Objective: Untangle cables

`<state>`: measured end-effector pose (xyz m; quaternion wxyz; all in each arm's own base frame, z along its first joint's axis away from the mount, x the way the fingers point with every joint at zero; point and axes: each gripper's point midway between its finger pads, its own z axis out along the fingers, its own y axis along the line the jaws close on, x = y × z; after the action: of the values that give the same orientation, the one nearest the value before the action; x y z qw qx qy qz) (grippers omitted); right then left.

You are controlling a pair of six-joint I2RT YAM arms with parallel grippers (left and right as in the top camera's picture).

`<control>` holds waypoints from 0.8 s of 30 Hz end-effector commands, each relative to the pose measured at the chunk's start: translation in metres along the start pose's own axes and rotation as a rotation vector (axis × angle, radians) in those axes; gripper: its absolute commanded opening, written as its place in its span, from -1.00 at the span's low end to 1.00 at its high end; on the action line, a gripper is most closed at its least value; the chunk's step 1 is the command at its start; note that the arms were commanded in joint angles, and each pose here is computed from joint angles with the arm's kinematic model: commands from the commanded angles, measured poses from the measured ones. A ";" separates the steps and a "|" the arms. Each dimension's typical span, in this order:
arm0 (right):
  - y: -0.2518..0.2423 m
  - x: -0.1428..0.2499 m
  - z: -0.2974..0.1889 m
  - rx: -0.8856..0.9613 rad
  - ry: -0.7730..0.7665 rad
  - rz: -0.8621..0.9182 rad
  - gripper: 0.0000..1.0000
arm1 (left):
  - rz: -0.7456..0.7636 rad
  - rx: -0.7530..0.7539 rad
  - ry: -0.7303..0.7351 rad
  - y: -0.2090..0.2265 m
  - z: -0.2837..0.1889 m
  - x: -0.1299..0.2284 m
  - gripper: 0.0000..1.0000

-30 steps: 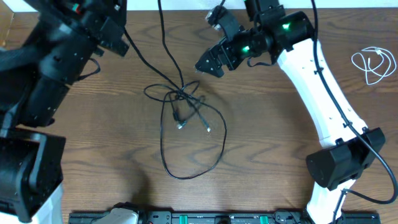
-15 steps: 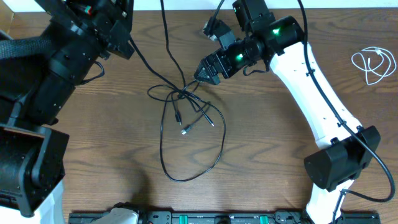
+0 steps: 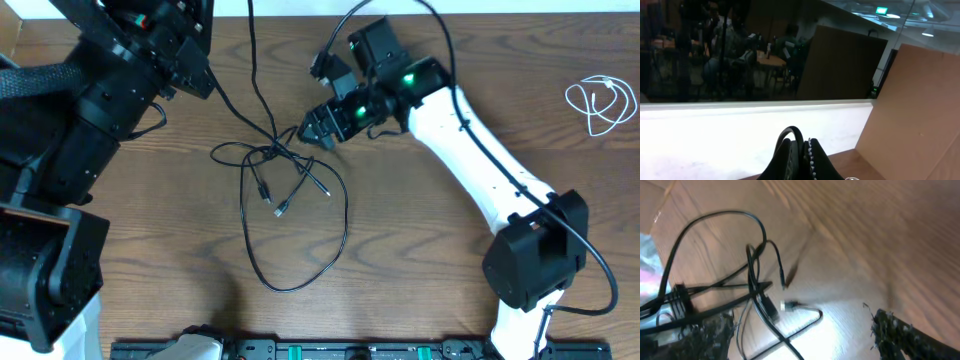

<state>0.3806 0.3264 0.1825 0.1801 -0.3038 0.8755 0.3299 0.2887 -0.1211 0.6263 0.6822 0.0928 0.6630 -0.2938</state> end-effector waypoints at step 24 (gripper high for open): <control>0.021 -0.070 0.083 0.090 -0.320 0.054 0.37 | 0.002 -0.021 -0.035 0.000 -0.010 -0.010 -0.86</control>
<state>0.3978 0.4215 0.2049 0.3026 -0.2897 0.8284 0.3718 0.2901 -0.1188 0.6245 0.6818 0.0865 0.6665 -0.2888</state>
